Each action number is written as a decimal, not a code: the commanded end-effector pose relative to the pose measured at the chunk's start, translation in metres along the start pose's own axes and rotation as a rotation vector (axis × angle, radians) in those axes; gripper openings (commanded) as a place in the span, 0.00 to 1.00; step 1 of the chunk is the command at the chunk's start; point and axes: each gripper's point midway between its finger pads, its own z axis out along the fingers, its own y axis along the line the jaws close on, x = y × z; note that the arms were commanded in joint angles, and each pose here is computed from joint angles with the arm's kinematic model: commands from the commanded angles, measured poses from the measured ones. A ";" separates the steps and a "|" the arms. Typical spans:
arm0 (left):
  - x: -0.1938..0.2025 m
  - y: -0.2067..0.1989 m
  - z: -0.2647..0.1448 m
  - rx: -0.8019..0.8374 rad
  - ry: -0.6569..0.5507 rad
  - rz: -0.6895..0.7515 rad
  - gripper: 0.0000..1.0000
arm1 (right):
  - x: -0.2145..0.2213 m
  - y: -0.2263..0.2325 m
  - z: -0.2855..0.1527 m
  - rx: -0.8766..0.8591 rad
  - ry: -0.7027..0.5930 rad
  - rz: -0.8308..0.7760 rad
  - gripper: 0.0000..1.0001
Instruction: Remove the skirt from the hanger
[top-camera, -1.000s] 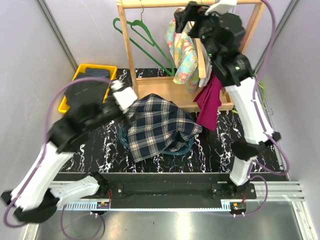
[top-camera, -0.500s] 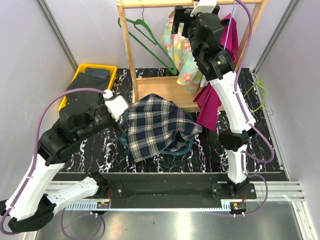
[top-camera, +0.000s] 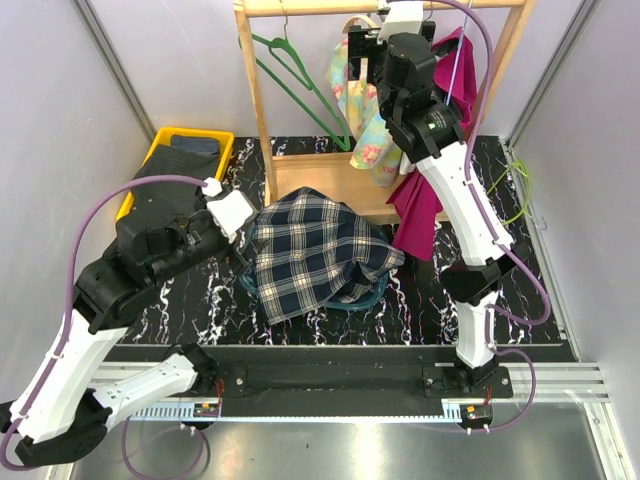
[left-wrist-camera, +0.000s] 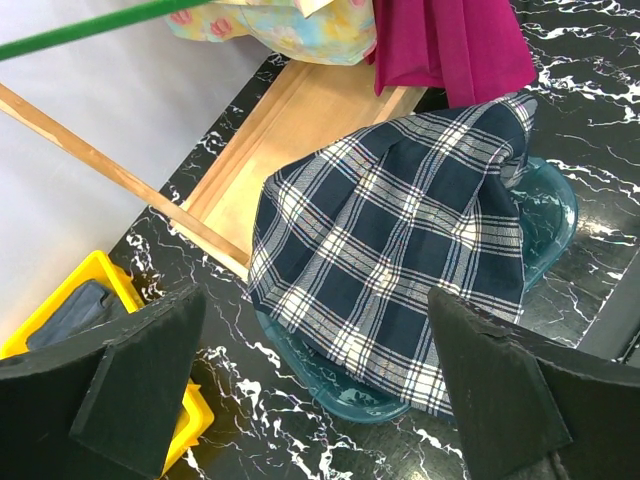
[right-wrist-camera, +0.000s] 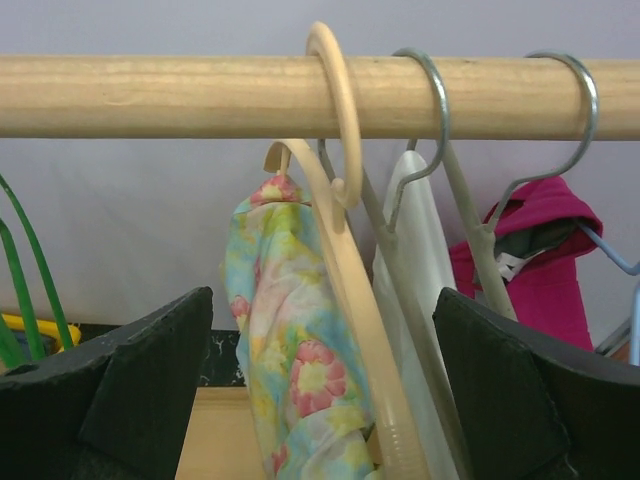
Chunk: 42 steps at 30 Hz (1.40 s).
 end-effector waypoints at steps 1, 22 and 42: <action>-0.008 -0.001 0.000 0.002 -0.044 -0.016 0.99 | -0.042 -0.037 -0.022 0.072 -0.076 0.030 1.00; -0.007 0.002 -0.005 -0.015 -0.056 -0.015 0.99 | -0.005 -0.003 -0.015 -0.073 0.021 0.134 0.94; -0.011 0.004 -0.011 -0.030 -0.076 -0.010 0.99 | 0.044 0.008 0.000 -0.066 0.124 0.121 0.88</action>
